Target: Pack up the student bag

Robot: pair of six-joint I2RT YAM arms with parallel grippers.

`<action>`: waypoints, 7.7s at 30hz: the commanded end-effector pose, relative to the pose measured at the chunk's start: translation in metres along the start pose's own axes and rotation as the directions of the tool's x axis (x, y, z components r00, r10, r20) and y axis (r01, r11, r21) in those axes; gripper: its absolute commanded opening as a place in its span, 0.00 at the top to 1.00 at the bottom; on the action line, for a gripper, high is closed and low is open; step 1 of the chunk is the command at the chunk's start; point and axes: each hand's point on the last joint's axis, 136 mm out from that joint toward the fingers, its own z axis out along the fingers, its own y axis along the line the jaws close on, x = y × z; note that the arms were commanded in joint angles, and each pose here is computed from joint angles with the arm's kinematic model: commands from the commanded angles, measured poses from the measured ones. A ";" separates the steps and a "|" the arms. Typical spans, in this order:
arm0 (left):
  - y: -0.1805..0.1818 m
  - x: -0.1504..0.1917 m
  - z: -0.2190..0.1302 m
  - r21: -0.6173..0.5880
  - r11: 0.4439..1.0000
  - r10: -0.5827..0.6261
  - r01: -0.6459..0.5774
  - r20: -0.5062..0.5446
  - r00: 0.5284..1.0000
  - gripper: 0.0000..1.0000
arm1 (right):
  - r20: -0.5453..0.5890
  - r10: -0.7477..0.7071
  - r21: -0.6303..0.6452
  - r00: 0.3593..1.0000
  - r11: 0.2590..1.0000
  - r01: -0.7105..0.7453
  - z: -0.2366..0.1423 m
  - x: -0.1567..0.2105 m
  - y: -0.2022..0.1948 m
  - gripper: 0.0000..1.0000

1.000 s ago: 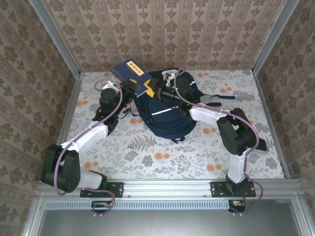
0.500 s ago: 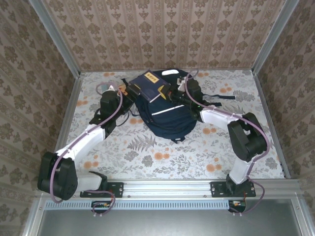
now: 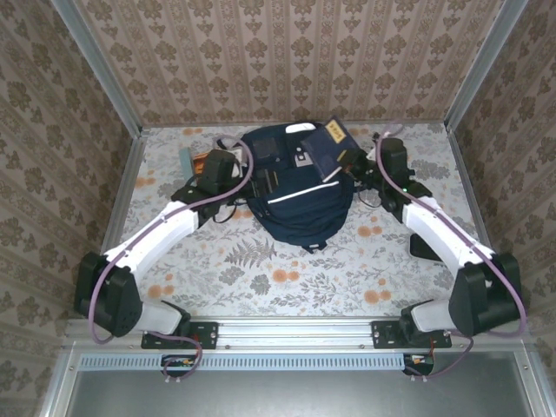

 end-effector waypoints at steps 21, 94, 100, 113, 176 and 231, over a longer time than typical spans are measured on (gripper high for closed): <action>-0.070 0.089 0.122 0.225 0.626 0.735 -0.747 -0.490 0.469 0.23 | 0.139 -0.055 0.304 0.989 0.953 0.011 -0.096 -0.031 -0.087 0.99; -0.194 -0.114 0.016 -0.193 0.686 0.721 -0.701 0.307 0.621 1.00 | -0.162 0.335 -0.205 0.928 0.909 -0.364 0.015 0.049 -0.020 0.97; -0.194 -0.112 0.008 -0.174 0.703 0.703 -0.690 0.321 0.635 1.00 | -0.124 0.353 -0.190 0.927 0.909 -0.371 0.051 0.055 -0.024 0.98; -0.193 -0.105 0.006 -0.127 0.735 0.666 -0.667 0.320 0.673 1.00 | -0.014 0.415 -0.120 0.910 0.902 -0.414 0.128 0.073 -0.045 0.96; 0.121 -0.059 0.055 -0.412 0.907 0.069 -0.082 -0.045 0.997 0.10 | 0.073 -0.084 0.322 0.994 0.945 0.056 -0.055 0.021 -0.077 0.05; 0.134 0.183 -0.022 -0.386 0.886 -0.413 0.256 -0.404 0.816 0.27 | -0.207 -0.175 0.158 0.963 0.965 0.209 0.038 0.115 0.020 0.09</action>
